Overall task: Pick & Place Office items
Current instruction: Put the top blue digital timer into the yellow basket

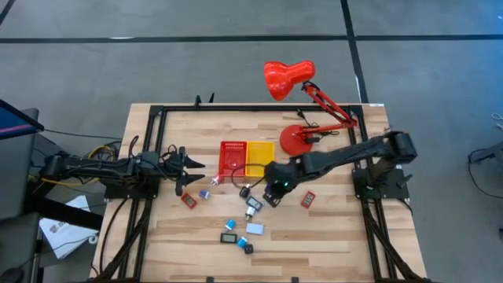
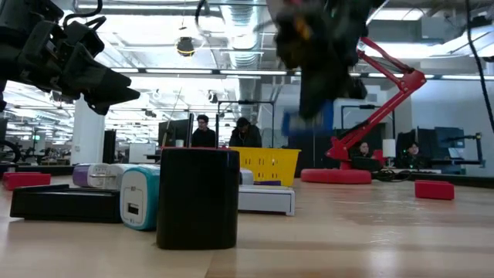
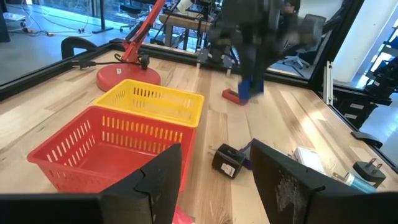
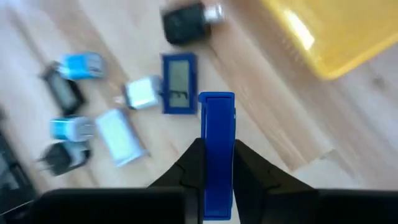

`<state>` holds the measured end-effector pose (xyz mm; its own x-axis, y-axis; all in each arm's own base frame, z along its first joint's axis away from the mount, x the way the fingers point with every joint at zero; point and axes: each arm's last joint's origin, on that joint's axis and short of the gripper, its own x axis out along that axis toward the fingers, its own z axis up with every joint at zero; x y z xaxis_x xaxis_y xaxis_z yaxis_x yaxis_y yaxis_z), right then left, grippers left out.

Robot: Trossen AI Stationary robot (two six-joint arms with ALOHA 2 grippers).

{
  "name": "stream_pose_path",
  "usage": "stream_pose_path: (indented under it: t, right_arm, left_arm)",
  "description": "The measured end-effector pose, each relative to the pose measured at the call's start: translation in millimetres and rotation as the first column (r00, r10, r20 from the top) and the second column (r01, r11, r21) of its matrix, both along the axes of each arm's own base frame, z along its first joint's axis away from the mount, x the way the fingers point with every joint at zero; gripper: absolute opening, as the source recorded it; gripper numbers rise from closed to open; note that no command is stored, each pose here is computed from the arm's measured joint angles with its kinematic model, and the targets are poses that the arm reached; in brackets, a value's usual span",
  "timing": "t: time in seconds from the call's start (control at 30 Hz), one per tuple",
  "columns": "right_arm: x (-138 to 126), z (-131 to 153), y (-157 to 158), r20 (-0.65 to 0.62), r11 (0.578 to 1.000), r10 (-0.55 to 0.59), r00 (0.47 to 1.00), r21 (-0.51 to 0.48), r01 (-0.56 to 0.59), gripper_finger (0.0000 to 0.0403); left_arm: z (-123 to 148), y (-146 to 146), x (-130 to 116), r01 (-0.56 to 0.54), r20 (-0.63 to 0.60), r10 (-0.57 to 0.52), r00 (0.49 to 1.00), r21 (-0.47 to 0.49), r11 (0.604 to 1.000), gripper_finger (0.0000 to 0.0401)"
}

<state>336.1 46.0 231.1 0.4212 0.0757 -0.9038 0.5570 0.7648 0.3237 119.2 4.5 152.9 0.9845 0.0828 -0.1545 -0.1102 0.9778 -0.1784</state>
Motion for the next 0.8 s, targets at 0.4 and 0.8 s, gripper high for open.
stream_pose_path:
  t: [0.4, 0.8]
  right_arm:
    - [-10.8, 46.8, -71.6, 0.207, 0.963, 0.053, 0.977, -0.269, 0.005, 0.0050]
    - [21.3, -29.2, -110.8, -0.003, 0.919, 0.285, 0.958, -0.283, -0.275, 0.0050]
  left_arm:
    - [0.1, 0.0, 0.0, 0.000, 0.000, 0.000, 1.000, 0.000, 1.000, 0.0186]
    - [-0.1, -0.1, 0.0, 0.003, -0.001, -0.003, 1.000, 0.002, 1.000, 0.0186]
